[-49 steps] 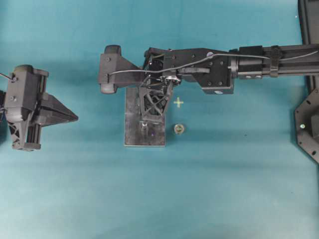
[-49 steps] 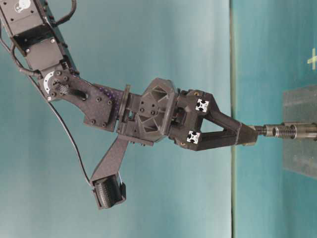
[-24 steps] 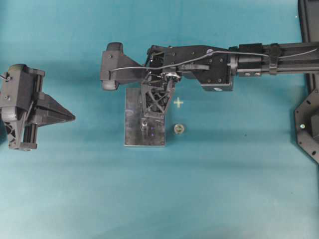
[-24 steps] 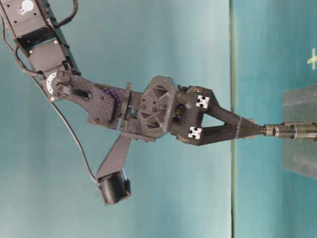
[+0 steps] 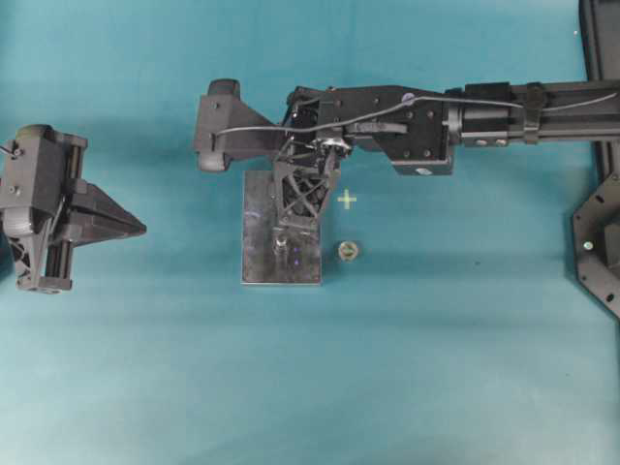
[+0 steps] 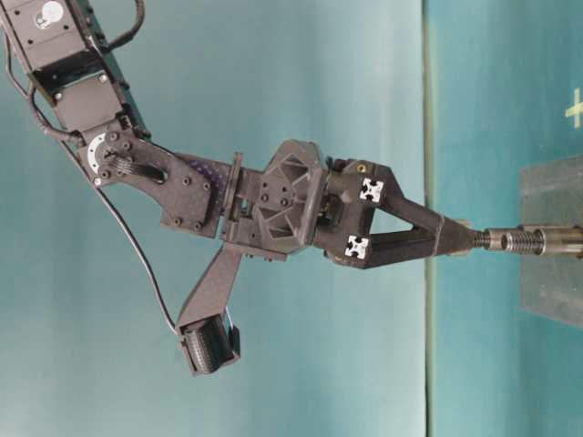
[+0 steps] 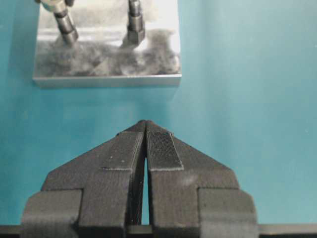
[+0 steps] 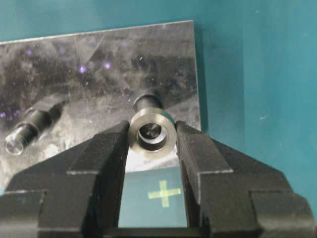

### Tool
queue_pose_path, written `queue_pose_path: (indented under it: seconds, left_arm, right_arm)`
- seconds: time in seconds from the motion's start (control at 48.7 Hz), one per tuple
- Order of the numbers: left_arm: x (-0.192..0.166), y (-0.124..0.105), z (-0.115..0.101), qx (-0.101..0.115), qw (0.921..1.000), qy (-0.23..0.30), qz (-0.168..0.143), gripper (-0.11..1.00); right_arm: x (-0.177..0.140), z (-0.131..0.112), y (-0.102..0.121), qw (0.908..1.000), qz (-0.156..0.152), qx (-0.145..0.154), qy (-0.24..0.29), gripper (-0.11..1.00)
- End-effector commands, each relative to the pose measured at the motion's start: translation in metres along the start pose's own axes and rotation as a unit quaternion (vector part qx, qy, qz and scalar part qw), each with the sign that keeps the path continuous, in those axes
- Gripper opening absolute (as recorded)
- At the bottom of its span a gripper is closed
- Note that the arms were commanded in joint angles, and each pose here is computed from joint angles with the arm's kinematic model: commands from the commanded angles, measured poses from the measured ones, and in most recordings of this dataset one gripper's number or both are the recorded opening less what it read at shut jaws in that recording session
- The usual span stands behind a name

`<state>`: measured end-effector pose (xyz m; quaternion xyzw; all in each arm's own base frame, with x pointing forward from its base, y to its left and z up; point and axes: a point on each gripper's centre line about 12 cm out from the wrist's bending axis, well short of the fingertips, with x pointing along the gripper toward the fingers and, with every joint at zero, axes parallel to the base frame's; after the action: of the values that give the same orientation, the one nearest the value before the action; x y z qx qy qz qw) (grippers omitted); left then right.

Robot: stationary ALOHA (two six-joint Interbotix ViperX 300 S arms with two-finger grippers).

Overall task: Insert the washer onto the shaft.
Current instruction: 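Lower the washer down over the shaft and open the right gripper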

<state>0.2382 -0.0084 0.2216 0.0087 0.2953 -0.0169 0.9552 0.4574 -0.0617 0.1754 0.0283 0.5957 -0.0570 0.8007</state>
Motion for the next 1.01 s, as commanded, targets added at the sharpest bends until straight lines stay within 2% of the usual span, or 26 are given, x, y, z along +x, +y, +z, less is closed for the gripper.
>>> queue_pose_path:
  seconds: [0.0, 0.267, 0.37, 0.472, 0.595, 0.76, 0.842, 0.985]
  left_arm:
    - [-0.001, 0.0, 0.006, 0.001, 1.0, -0.009, 0.0, 0.0]
    - [-0.001, 0.0, 0.006, 0.001, 1.0, -0.009, 0.0, 0.0]
    - [-0.001, 0.0, 0.006, 0.0, 1.0, -0.01, 0.0, 0.0]
    - [-0.001, 0.0, 0.006, 0.0, 1.0, -0.009, 0.0, 0.0]
    - [-0.001, 0.0, 0.007, 0.0, 0.9999, -0.012, 0.0, 0.0]
    - [-0.002, 0.0, 0.008, 0.0, 0.9999, -0.013, 0.0, 0.0]
    - [-0.002, 0.0, 0.008, 0.001, 0.9999, -0.013, 0.0, 0.0]
    - [-0.002, 0.0, 0.007, 0.001, 0.9999, -0.012, 0.0, 0.0]
  right_arm:
    - [-0.013, 0.006, -0.007, 0.9997, -0.003, 0.015, -0.021, 0.35]
    - [-0.007, 0.005, -0.005, 0.9997, 0.003, 0.022, -0.013, 0.36]
    - [-0.006, 0.004, -0.005, 0.9996, 0.004, 0.024, -0.011, 0.57]
    - [0.0, 0.002, -0.008, 0.9996, 0.003, 0.027, -0.002, 0.67]
    - [0.006, 0.003, -0.004, 0.9996, 0.007, 0.026, 0.003, 0.67]
    - [0.006, 0.004, 0.018, 0.9991, 0.034, 0.023, -0.002, 0.67]
    - [0.007, 0.004, 0.023, 0.999, 0.038, 0.022, -0.007, 0.67]
    - [0.008, 0.005, 0.009, 0.9989, 0.029, 0.034, -0.016, 0.66]
